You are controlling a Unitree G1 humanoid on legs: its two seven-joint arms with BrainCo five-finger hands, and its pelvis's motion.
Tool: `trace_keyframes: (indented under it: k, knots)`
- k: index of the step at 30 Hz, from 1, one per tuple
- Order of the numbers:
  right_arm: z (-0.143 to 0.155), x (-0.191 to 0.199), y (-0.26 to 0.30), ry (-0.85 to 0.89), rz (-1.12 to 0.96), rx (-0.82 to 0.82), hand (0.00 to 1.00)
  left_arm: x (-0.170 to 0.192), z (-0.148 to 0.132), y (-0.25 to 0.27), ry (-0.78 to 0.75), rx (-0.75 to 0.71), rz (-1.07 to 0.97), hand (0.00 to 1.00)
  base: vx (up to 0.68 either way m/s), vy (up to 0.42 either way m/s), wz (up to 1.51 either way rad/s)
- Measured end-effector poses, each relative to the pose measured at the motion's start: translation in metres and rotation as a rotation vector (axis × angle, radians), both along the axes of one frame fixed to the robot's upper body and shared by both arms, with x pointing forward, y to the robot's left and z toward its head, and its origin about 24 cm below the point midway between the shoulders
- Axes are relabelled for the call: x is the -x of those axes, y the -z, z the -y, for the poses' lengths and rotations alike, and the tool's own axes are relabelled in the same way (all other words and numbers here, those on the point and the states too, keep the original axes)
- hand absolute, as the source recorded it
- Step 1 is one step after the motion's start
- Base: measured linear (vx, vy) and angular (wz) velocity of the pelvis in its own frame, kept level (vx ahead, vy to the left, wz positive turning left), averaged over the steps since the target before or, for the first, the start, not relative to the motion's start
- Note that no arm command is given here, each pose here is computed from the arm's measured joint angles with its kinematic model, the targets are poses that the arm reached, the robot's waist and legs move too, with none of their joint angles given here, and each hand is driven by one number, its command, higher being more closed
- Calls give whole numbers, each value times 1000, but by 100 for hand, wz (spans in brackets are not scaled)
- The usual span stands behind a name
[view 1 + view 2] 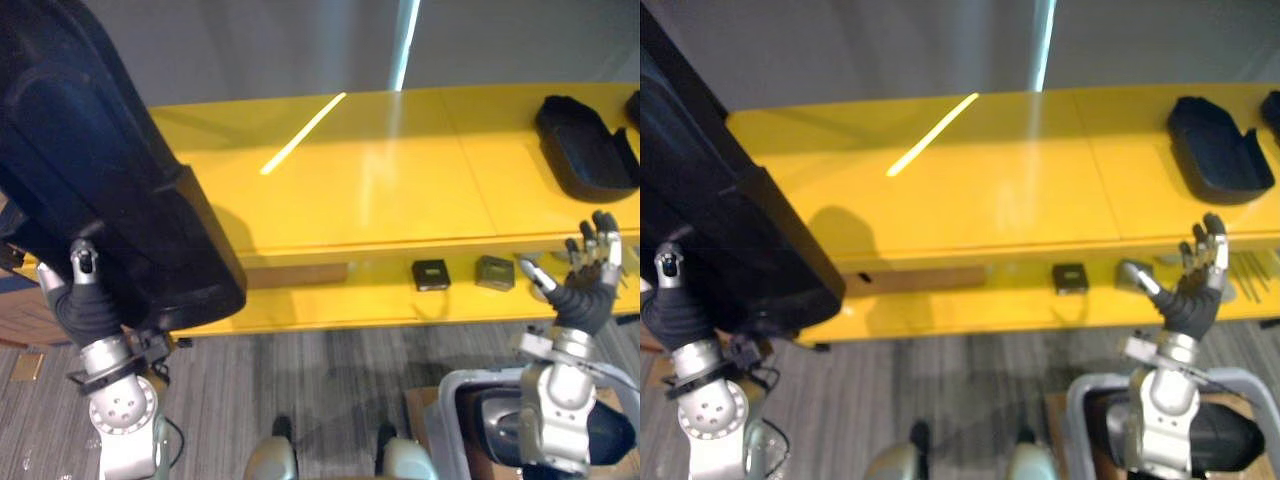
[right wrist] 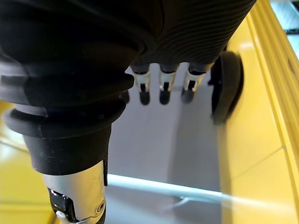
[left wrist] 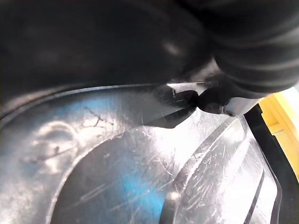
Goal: Walk over and take plastic housings, then place them on the shelf
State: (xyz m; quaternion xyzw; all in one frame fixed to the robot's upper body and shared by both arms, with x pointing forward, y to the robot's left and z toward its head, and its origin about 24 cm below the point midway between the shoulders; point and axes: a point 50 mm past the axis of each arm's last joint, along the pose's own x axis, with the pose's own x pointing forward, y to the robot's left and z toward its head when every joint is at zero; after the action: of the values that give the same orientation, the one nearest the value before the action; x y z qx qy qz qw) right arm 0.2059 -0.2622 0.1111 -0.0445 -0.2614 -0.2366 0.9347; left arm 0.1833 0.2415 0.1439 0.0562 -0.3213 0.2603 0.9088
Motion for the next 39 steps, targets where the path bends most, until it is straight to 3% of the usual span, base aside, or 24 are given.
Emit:
trace_keyframes:
  k: [14,19,25,31,39]
  knots:
    - [-9,-3,4,-54,-17,-2,0,2,2,3,14,-3,-13,100,5,15,0]
    - [-6,-23,-53,-70,205,156,0,4,-2,-20,14,-107,85,100,-58,7,2]
    - [-12,-25,-136,-116,472,402,0,16,-6,-90,-13,-315,406,100,-21,5,10]
    - [-19,-25,-171,-118,625,422,0,11,-1,-112,-9,-297,555,100,-106,46,3]
    - [-48,-8,-175,-180,735,471,0,4,15,-110,-28,-294,586,100,-121,32,-3]
